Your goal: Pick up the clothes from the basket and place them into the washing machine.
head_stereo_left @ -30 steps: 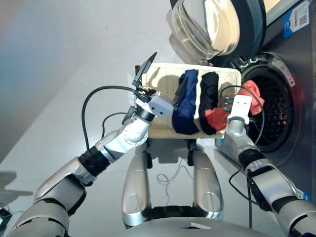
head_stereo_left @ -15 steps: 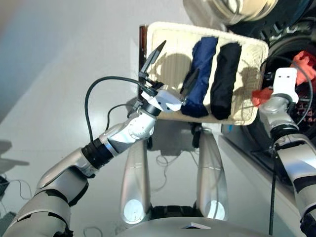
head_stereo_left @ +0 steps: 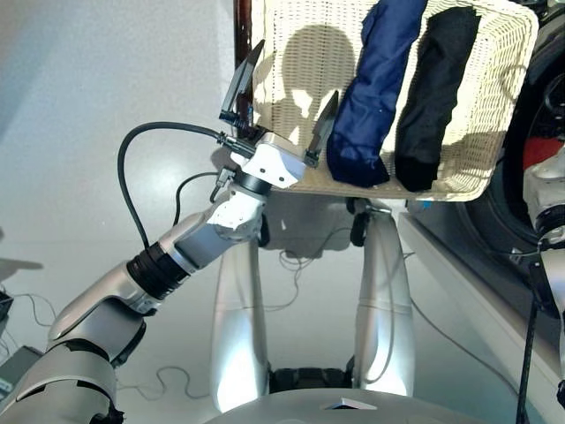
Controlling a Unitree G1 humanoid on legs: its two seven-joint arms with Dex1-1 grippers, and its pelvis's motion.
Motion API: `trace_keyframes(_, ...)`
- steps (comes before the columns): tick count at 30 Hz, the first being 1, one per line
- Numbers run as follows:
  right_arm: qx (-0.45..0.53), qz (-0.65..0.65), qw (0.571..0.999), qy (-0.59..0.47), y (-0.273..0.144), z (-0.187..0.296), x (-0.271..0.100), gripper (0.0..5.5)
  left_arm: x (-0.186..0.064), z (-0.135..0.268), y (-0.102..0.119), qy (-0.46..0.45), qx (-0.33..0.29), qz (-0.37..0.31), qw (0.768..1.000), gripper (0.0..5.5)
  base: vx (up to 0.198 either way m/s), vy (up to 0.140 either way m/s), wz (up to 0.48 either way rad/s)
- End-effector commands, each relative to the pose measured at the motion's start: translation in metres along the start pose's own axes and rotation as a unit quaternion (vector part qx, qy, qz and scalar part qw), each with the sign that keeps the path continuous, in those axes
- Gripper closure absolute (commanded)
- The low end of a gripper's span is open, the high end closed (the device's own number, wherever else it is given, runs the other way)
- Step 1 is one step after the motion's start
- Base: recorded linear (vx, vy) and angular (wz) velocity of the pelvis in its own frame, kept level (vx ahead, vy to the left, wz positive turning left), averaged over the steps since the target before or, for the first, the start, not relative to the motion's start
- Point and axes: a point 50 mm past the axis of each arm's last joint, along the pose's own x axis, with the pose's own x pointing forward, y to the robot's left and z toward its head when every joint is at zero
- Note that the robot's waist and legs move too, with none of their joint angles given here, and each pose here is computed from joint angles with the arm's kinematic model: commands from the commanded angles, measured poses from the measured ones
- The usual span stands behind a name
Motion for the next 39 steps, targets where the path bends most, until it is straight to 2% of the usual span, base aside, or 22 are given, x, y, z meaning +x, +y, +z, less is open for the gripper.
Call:
trace_keyframes(1,0.013,-0.105,0.994,0.016,-0.047,0.003,0.031,5.5,0.003,0.028,0.003,-0.061,-0.04,0.023,0.997,0.0,0.0,0.0,0.0)
trace_keyframes(2,0.017,-0.104,0.994,0.019,-0.048,0.004,0.032,5.5,0.002,0.028,0.003,-0.059,-0.04,0.02,0.997,0.0,0.0,0.0,0.0)
trace_keyframes(3,0.026,-0.106,0.994,0.021,-0.048,0.004,0.032,2.59,0.002,0.027,0.004,-0.058,-0.039,0.02,0.997,0.0,0.0,0.0,0.0)
trace_keyframes(4,0.05,-0.108,0.993,0.027,-0.047,0.007,0.032,0.0,0.002,0.027,0.004,-0.057,-0.039,0.021,0.997,0.0,0.0,0.0,0.0)
trace_keyframes(10,0.059,-0.075,0.995,-0.004,-0.037,0.015,0.027,0.0,0.002,0.026,0.002,-0.055,-0.042,0.017,0.997,0.0,0.0,0.0,0.0)
trace_keyframes(14,0.105,-0.036,0.994,-0.022,-0.016,0.022,0.011,0.0,0.0,0.023,-0.001,-0.044,-0.046,0.024,0.998,0.0,0.0,0.0,0.0)
trace_keyframes(15,0.137,0.0,0.99,-0.041,0.003,0.029,-0.005,0.0,-0.001,0.02,-0.001,-0.035,-0.048,0.034,0.998,0.0,0.0,0.0,0.0)
trace_keyframes(17,0.156,0.021,0.986,-0.058,0.013,0.035,-0.017,0.0,-0.002,0.019,-0.001,-0.032,-0.049,0.038,0.998,0.0,0.0,0.0,0.0)
trace_keyframes(19,0.224,0.1,0.958,-0.152,0.037,0.059,-0.066,0.0,-0.001,0.016,0.001,-0.027,-0.039,0.053,0.997,0.0,0.0,0.0,0.0)
trace_keyframes(21,0.233,0.113,0.948,-0.185,0.037,0.06,-0.082,0.0,-0.002,0.015,0.001,-0.026,-0.036,0.056,0.997,0.0,0.0,0.0,0.0)
trace_keyframes(22,0.257,0.159,0.919,-0.253,0.036,0.064,-0.116,0.0,-0.004,0.012,0.004,-0.021,-0.031,0.064,0.997,0.0,0.0,0.0,0.0)
trace_keyframes(24,0.266,0.163,0.911,-0.269,0.032,0.061,-0.126,0.0,-0.005,0.01,0.004,-0.015,-0.035,0.066,0.997,0.0,0.0,0.0,0.0)
trace_keyframes(25,0.3,0.196,0.884,-0.3,0.026,0.064,-0.151,0.0,-0.005,0.002,0.004,0.003,-0.038,0.071,0.997,0.0,0.0,0.0,0.0)
trace_keyframes(27,0.309,0.21,0.874,-0.311,0.023,0.064,-0.159,0.0,-0.006,-0.002,0.001,0.014,-0.043,0.07,0.997,0.0,0.0,0.0,0.0)
trace_keyframes(30,0.367,0.276,0.805,-0.375,0.009,0.089,-0.2,0.0,-0.008,-0.014,-0.006,0.055,-0.063,0.063,0.995,0.0,0.0,0.0,0.0)
trace_keyframes(34,0.423,0.329,0.743,-0.402,-0.003,0.11,-0.232,0.0,-0.008,-0.031,-0.018,0.103,-0.073,0.057,0.99,0.0,0.0,0.0,0.0)
trace_keyframes(39,0.493,0.432,0.652,-0.382,-0.01,0.129,-0.273,0.0,-0.004,-0.05,-0.038,0.17,-0.117,0.053,0.977,0.0,0.0,0.0,0.0)
